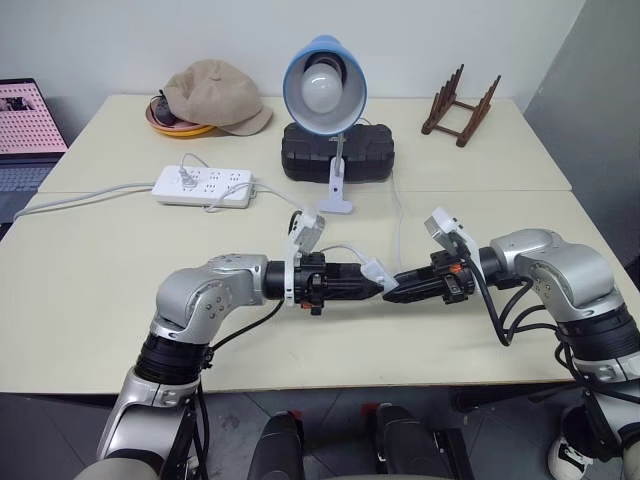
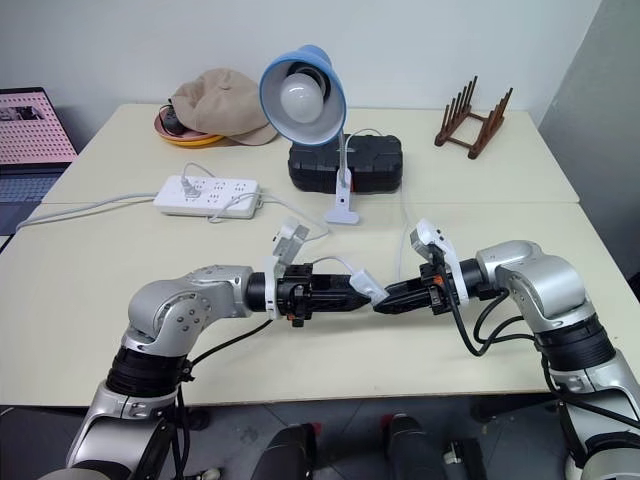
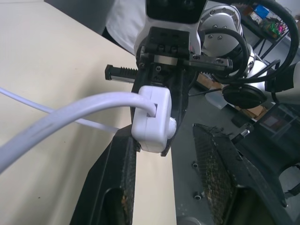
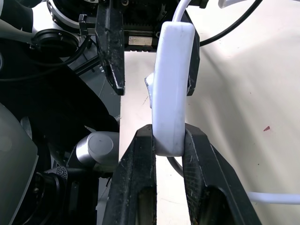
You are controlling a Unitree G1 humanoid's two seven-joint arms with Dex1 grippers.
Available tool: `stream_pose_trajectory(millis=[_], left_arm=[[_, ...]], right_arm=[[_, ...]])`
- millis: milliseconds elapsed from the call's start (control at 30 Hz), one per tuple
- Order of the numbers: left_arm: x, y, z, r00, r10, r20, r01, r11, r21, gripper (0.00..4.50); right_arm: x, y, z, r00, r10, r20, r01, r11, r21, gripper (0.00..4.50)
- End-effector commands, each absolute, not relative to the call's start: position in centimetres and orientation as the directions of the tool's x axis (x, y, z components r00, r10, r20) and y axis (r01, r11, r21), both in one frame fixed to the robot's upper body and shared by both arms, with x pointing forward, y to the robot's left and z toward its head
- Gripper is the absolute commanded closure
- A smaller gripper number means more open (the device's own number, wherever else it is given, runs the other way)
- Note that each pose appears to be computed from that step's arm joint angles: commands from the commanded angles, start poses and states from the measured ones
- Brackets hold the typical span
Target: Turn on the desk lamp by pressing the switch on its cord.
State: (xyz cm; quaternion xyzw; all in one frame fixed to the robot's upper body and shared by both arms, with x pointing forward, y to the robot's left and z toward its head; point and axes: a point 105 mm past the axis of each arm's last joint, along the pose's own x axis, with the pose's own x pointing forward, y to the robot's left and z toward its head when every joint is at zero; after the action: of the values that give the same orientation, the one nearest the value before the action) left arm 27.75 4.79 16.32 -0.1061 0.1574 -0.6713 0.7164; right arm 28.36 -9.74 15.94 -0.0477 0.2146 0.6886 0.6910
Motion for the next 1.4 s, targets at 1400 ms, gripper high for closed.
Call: stream_pose_trajectory(millis=[1400], left_arm=[[27.1,5.5,18.6,0.007,-0.996,0.093,0.81,-0.049,-0.585,3.94]], right_arm=[[28.0,-11.0,15.0,-0.019,0.909,-0.416,-0.985,0.055,0.165,4.1]])
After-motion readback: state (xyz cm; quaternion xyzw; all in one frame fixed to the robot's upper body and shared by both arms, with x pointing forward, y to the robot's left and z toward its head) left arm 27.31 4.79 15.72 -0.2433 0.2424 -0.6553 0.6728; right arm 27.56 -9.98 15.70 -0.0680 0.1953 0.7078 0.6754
